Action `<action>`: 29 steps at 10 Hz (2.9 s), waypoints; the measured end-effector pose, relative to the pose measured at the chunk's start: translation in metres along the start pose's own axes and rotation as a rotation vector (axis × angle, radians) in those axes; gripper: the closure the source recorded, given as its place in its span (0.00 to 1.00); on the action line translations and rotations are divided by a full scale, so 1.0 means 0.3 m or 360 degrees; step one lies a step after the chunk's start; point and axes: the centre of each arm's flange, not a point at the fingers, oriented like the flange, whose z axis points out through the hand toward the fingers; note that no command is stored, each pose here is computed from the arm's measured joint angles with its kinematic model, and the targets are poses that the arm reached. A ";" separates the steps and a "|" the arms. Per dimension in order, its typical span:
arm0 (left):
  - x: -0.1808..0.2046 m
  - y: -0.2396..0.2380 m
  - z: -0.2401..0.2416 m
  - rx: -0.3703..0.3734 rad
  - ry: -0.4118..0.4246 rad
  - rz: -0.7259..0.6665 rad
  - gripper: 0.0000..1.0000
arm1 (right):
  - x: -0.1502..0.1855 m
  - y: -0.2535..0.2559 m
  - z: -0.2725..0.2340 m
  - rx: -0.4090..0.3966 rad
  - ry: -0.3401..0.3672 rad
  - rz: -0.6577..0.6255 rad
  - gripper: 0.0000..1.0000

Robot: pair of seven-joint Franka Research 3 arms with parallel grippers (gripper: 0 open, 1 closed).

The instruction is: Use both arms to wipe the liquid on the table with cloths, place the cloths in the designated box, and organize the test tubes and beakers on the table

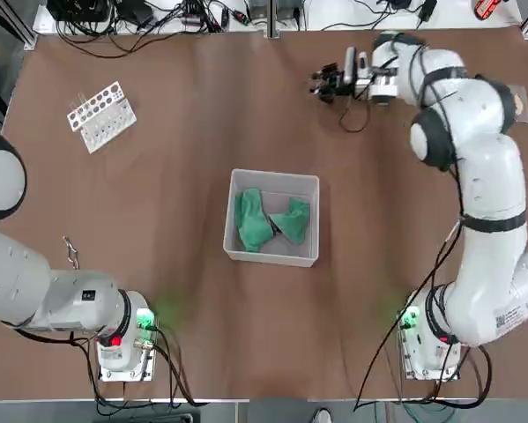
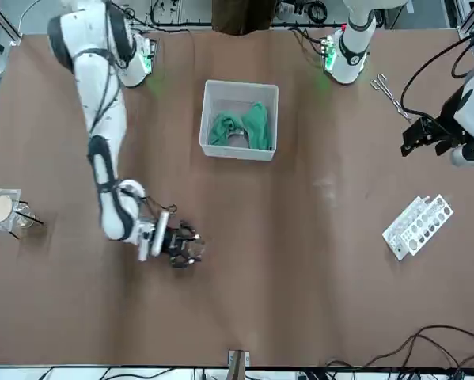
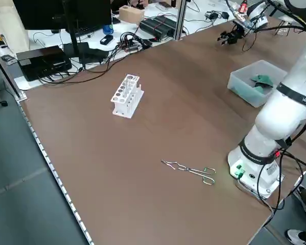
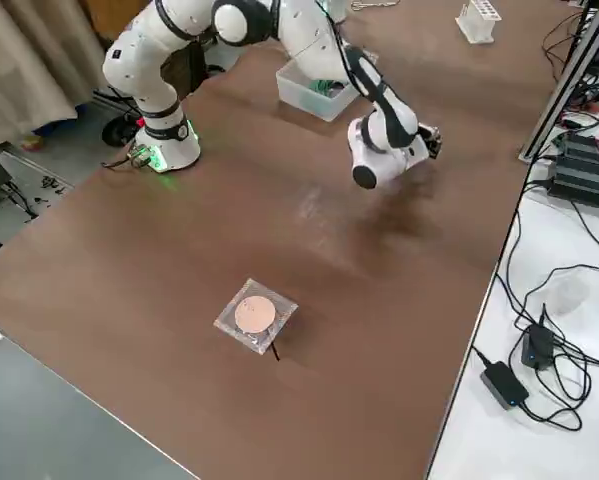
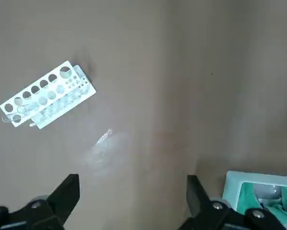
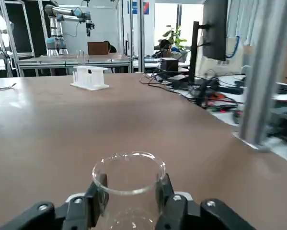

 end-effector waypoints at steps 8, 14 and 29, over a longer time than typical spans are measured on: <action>0.003 0.000 0.007 0.0000 -0.0005 -0.0002 0.01 | 0.135 0.207 -0.960 0.0015 -0.0068 0.0076 0.49; 0.006 -0.002 0.010 0.0000 -0.0004 -0.0004 0.01 | 0.186 0.148 -1.725 -0.0003 -0.0192 0.0121 0.49; 0.006 -0.005 0.014 0.0000 -0.0008 -0.0006 0.01 | -0.214 -0.077 -2.313 -0.0319 -0.0166 0.0416 0.49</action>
